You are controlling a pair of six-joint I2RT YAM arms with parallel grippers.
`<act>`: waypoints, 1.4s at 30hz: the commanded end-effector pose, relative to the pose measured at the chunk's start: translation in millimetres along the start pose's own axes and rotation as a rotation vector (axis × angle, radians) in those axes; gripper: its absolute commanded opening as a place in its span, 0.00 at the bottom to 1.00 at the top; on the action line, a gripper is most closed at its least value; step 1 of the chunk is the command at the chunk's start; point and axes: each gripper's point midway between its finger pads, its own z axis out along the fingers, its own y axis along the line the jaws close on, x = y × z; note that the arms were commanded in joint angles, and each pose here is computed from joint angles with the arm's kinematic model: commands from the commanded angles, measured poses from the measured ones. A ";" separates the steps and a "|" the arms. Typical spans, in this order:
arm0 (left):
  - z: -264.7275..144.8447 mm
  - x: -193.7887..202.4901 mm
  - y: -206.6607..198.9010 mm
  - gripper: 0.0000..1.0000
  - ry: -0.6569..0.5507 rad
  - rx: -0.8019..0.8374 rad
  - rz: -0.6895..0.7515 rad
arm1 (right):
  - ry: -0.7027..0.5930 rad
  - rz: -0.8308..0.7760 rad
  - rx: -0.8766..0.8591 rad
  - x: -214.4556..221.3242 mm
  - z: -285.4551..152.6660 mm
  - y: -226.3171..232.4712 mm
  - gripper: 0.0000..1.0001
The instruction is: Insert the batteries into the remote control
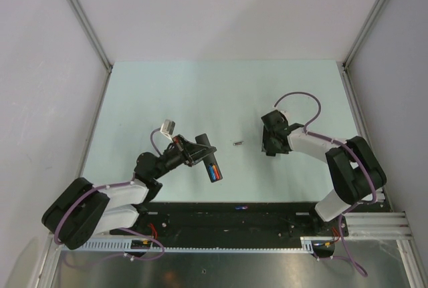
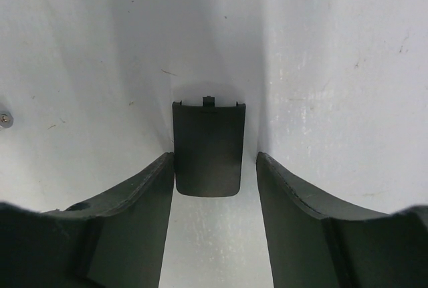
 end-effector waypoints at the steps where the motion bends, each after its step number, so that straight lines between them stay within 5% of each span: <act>1: 5.8 -7.0 -20.9 0.00 -0.009 0.075 0.037 | 0.076 -0.032 -0.013 17.4 9.9 3.6 0.55; 8: 8.6 -6.9 -17.6 0.00 -0.001 0.065 0.025 | 0.098 -0.039 -0.026 24.0 10.0 7.8 0.45; 13: 10.0 -6.4 -18.9 0.00 0.006 0.069 0.027 | 0.105 -0.046 -0.029 26.3 6.7 8.3 0.57; 19: 9.1 -6.1 -15.9 0.00 0.004 0.060 0.023 | 0.127 -0.075 -0.034 32.1 2.7 8.1 0.56; 25: 8.5 -5.5 -15.5 0.00 0.004 0.059 0.022 | 0.160 -0.094 -0.028 39.4 4.5 4.8 0.48; 34: 10.4 -8.6 -13.8 0.00 -0.010 0.053 0.018 | 0.150 -0.079 -0.052 34.8 -3.3 7.4 0.18; 37: 15.2 -13.1 -13.0 0.00 -0.021 0.048 0.004 | 0.121 -0.075 -0.084 23.6 -25.2 11.6 0.07; 42: 26.8 -20.6 -15.6 0.00 -0.035 0.059 -0.002 | 0.033 -0.087 -0.166 -5.8 -89.9 20.6 0.04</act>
